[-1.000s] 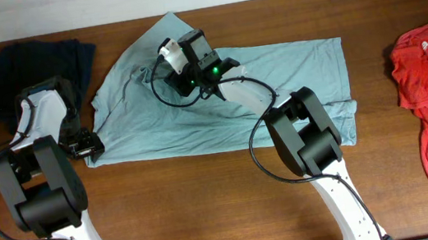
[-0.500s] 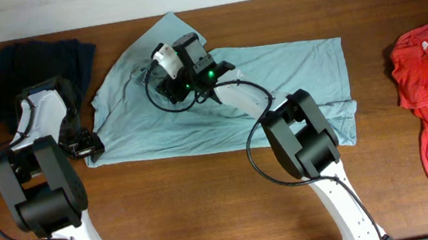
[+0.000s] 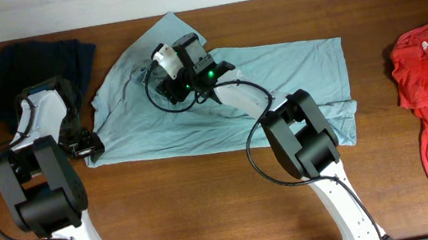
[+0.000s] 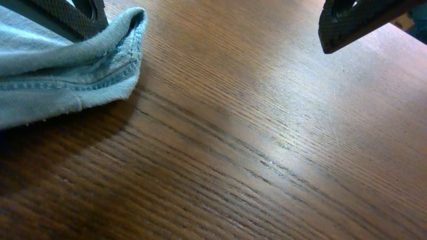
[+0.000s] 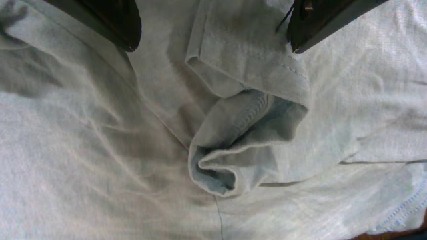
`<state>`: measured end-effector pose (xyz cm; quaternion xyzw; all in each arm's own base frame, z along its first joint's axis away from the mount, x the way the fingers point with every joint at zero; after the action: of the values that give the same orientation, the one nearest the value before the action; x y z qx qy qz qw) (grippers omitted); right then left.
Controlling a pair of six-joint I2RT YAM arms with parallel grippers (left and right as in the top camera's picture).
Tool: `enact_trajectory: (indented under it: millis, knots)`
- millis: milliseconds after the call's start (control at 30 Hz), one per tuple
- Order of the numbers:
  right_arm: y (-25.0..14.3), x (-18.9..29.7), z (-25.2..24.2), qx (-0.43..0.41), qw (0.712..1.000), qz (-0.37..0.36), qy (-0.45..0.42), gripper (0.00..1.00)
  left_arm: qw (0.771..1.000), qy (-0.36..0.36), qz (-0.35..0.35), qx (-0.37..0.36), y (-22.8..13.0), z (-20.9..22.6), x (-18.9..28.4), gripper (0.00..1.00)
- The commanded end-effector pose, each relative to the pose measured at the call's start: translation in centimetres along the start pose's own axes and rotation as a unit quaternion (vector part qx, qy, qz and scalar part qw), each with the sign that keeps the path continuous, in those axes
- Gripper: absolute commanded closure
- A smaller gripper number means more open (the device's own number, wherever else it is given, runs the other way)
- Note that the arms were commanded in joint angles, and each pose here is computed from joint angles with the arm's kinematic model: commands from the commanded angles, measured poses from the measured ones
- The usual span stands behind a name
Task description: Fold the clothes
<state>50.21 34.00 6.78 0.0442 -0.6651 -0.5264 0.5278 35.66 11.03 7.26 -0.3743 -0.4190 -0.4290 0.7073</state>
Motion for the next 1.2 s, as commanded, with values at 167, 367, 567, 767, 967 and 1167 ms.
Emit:
enact_trajectory:
  millis: [167, 367, 567, 767, 967, 1167]
  knots:
    - [-0.9, -1.3, 0.2, -0.004, 1.0, 0.006, 0.009, 0.52, 1.0, 0.012, 0.011, -0.001, -0.1, 0.1, -0.9, 0.01]
    - [-0.5, -1.3, 0.1, -0.001, 1.0, -0.004, 0.007, 0.74, 1.0, 0.012, 0.011, -0.002, -0.1, 0.1, -0.9, 0.0]
    - [0.3, -1.0, -0.1, 0.002, 1.0, -0.018, 0.004, 0.76, 1.0, 0.012, 0.011, -0.001, -0.1, 0.1, -0.9, 0.01]
    - [0.9, -0.6, -0.3, 0.004, 1.0, -0.024, -0.002, 0.82, 1.0, 0.012, 0.011, -0.002, -0.1, 0.1, -0.9, 0.0]
    - [1.8, 0.0, -0.3, 0.007, 0.999, -0.033, -0.006, 0.96, 1.0, 0.012, 0.011, -0.002, -0.1, 0.1, -0.9, 0.01]
    - [2.2, 0.4, -0.7, 0.005, 0.999, -0.037, -0.009, 0.96, 1.0, 0.012, 0.011, -0.001, -0.1, 0.1, -0.9, 0.01]
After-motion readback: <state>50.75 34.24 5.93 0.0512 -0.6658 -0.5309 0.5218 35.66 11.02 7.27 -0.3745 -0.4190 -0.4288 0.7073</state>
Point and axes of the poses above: each gripper's point midway between its finger pads, its own x axis back along the fingers, its own z axis along the line the jaws close on, y = z × x, the point moved 6 cm from there along x, back along the fingers, and after that the axes turned 3 degrees about -x, right-handed, at the moved point
